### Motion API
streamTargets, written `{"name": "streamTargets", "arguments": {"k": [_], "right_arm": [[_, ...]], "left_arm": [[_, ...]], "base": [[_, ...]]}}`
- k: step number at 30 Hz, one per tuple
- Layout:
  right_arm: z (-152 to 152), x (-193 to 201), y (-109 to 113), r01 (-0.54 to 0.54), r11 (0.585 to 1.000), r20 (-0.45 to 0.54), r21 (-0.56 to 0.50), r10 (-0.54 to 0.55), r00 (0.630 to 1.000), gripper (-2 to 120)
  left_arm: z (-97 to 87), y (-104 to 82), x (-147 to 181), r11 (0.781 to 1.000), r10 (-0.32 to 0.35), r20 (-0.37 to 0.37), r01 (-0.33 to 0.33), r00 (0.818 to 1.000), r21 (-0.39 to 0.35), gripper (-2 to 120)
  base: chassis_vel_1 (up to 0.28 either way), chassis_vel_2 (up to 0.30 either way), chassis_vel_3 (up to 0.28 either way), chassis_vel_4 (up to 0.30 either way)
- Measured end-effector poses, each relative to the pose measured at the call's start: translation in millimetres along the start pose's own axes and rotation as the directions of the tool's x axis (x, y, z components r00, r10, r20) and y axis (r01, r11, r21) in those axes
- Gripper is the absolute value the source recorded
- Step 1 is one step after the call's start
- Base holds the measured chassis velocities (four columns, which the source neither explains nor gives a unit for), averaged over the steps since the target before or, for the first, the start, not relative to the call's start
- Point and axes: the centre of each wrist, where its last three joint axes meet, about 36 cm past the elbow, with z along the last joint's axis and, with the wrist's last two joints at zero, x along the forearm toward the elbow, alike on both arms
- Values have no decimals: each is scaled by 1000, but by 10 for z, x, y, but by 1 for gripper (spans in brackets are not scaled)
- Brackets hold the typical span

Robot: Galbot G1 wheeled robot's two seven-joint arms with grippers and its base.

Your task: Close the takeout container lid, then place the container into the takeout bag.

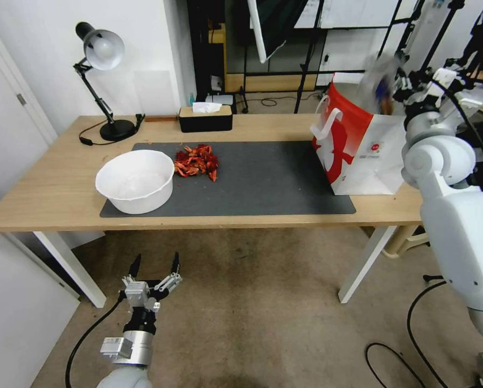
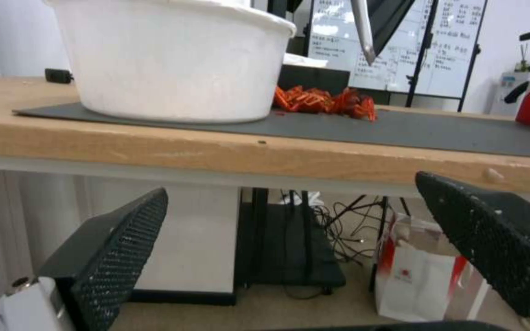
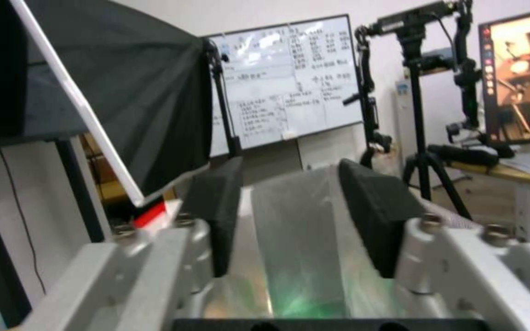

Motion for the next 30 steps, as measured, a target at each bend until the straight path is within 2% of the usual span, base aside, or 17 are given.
{"name": "streamTargets", "arguments": {"k": [2, 4, 5, 6, 8, 10, 12, 14, 16, 20, 22, 24, 26, 28, 30], "right_arm": [[21, 18, 6, 0, 1000, -4, 0, 0, 1000, 56], [23, 22, 9, 1, 1000, -4, -1, -1, 1000, 58], [23, 37, 24, 13, 1000, 3, -5, -13, 1000, 67], [19, 47, 35, 23, 1000, 10, -8, -23, 1000, 70], [14, 53, 43, 30, 1000, 15, -10, -29, 999, 72], [-61, 148, 128, 111, 993, 66, -26, -109, 992, 85], [-81, 179, 151, 132, 991, 77, -26, -130, 989, 87], [-148, 391, 289, 252, 968, 125, -4, -249, 960, 98], [-154, 472, 333, 287, 958, 135, 5, -285, 949, 99], [0, 952, 452, 420, 906, 113, 44, -423, 899, 100], [15, 976, 452, 424, 904, 110, 47, -427, 898, 100], [326, 1396, 420, 460, 884, 48, 86, -465, 884, 100], [363, 1443, 414, 462, 882, 42, 92, -467, 883, 100], [614, 1751, 369, 453, 884, 27, 117, -459, 888, 100], [654, 1795, 359, 450, 885, 24, 118, -456, 890, 100]], "left_arm": [[-18, 8, -16, 1000, -2, 5, 2, 1000, 1, 100], [-22, 9, -19, 1000, -2, 6, 2, 1000, 2, 100], [-30, 11, -29, 1000, -2, 9, 2, 1000, 3, 100], [-33, 11, -31, 1000, -2, 9, 2, 1000, 5, 100], [-34, 11, -31, 1000, -2, 10, 2, 1000, 6, 100], [-37, 9, -25, 1000, 0, 5, 0, 1000, 8, 100], [-37, 8, -25, 1000, 2, 4, -2, 1000, 8, 100], [-36, 9, -25, 1000, 5, 4, -5, 1000, 13, 100], [-37, 10, -29, 1000, 5, 5, -5, 1000, 14, 100], [-76, 44, -85, 1000, -9, 26, 9, 1000, 7, 100], [-79, 44, -87, 1000, -9, 27, 9, 1000, 7, 100], [-92, 50, -85, 1000, -13, 32, 13, 999, 9, 100], [-91, 50, -82, 1000, -14, 32, 13, 999, 10, 100], [-84, 53, -58, 1000, -10, 36, 9, 999, 12, 100], [-81, 53, -50, 1000, -9, 35, 8, 999, 12, 100]], "base": [[0, 0, 0, 0], [0, 0, 0, 0], [0, 0, 0, 0], [0, 0, 0, 0], [0, 0, 0, 0], [0, 0, 0, 0], [0, 0, 0, 0], [0, 0, 0, 0], [0, 0, 0, 0], [0, 0, 0, 0], [0, 0, 0, 0], [0, 0, 0, 0], [0, 0, 0, 0], [0, 0, 0, 0], [0, 0, 0, 0]]}}
